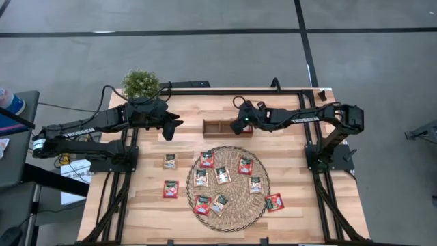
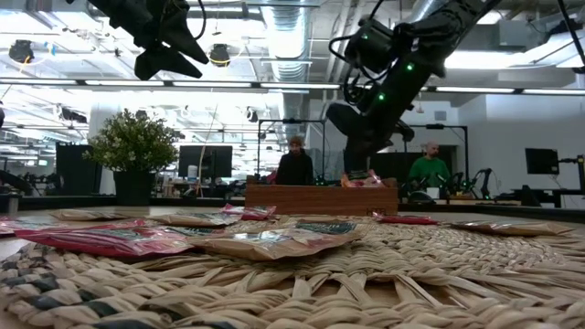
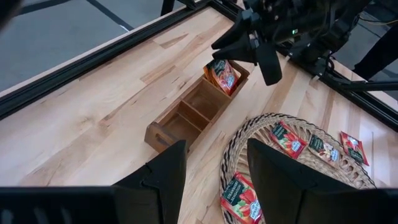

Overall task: Pick & Place Tea
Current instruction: Put the orange tea bag to the right of the wooden organizer

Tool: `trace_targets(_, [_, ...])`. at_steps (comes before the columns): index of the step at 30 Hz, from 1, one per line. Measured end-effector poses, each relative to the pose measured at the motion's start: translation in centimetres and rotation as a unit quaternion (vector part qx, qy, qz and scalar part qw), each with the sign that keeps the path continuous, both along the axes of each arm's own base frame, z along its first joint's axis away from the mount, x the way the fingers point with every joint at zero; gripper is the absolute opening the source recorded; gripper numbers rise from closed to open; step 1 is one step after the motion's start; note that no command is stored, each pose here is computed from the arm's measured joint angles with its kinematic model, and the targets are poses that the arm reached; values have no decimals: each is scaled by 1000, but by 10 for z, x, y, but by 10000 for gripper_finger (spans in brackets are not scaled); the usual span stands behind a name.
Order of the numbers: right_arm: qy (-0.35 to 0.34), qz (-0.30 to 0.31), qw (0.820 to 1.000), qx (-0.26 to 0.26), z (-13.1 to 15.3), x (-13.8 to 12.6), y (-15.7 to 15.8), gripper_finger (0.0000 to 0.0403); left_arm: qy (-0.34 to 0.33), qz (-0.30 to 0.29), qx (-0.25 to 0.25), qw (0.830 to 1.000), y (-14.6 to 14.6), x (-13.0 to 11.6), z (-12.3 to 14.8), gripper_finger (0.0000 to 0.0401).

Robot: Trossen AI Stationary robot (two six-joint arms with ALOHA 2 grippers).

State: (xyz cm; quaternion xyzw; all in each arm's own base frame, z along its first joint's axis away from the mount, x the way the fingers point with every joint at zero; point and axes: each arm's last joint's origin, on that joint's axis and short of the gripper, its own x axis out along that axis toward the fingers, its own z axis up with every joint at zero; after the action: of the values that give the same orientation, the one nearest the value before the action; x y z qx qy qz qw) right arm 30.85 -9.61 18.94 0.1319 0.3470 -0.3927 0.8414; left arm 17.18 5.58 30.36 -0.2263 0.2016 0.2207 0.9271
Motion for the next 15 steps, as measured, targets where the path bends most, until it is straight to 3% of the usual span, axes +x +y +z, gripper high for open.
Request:
trace_targets(6, [50,12,999,10,7,-1,1,97,0,0,0,1000,0,0,0,161])
trace_targets(11, [101,102,988,55,11,0,16,97,0,0,0,1000,0,0,0,161])
trace_targets(15, [118,97,986,74,8,-4,18,98,0,0,0,1000,0,0,0,161])
